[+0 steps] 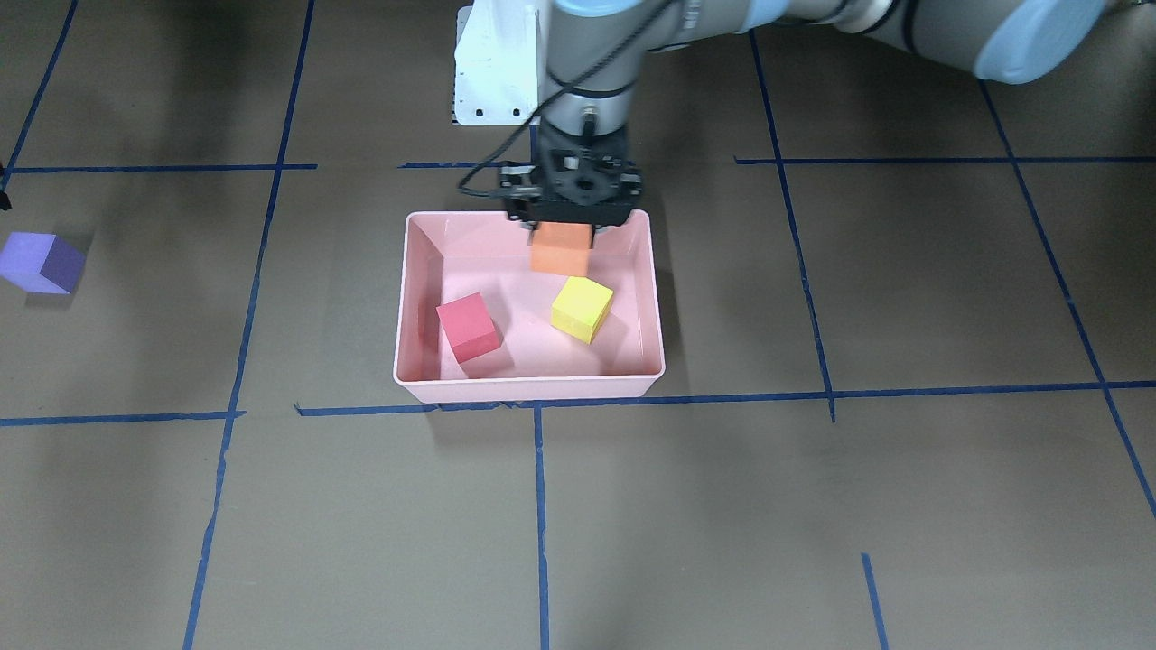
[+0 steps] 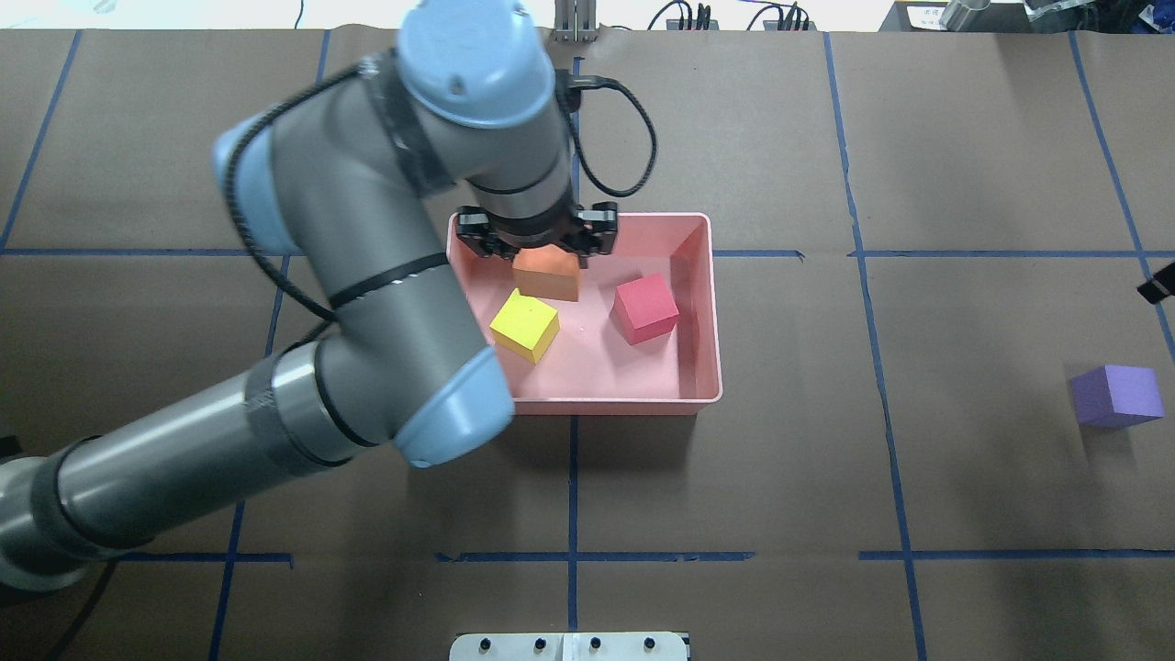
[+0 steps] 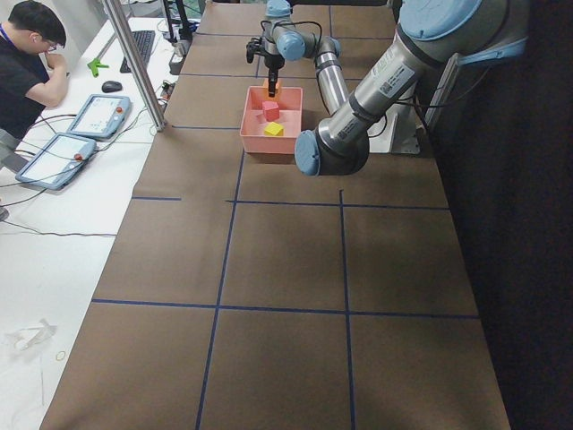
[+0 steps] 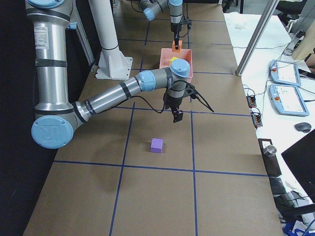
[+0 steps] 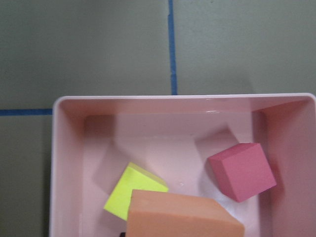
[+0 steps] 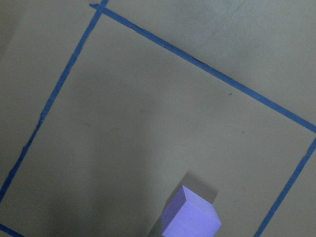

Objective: Place blocks into pink bin with both arms
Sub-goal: 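Place the orange cube beside the pink cube in the bin with the left gripper, then grasp the purple cube with the right gripper while the left gripper withdraws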

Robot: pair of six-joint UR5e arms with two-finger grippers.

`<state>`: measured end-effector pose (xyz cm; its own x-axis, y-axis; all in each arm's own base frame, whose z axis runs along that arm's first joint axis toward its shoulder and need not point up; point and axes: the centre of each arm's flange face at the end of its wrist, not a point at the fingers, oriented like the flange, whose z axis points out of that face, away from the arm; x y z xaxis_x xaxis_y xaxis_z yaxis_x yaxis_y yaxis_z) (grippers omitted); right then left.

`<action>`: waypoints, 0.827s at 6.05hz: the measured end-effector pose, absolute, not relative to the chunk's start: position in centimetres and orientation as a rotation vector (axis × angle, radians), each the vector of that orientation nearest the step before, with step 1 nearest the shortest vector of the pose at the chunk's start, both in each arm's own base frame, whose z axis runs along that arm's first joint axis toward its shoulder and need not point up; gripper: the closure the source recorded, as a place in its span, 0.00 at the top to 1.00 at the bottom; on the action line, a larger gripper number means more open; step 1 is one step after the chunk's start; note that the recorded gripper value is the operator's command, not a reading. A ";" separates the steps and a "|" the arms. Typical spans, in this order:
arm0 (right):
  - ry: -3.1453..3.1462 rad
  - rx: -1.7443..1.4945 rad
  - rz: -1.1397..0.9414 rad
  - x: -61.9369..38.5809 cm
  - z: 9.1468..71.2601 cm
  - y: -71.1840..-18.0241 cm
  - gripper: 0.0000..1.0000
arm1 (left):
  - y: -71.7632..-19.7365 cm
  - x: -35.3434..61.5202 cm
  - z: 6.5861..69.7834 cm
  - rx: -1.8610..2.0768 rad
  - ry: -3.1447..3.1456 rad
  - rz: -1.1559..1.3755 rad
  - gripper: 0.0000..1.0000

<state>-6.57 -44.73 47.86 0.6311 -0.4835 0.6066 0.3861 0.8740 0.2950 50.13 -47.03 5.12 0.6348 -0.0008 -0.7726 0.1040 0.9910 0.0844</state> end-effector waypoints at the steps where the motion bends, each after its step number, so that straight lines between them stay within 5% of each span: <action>1: -0.736 0.130 -0.497 -6.0 50.0 -43.1 1.00 | -46.8 50.5 4.7 0.129 0.881 -0.065 1.00; 5: -0.752 0.111 -0.273 -4.8 56.1 -38.6 0.98 | -46.7 50.5 4.7 0.134 0.880 -0.063 1.00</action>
<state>-4.80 -38.64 56.12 0.6969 -0.2840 0.6585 0.2052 0.9588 0.1964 50.49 -46.67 4.73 0.6356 0.0005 -0.7720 0.1100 0.9897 0.0911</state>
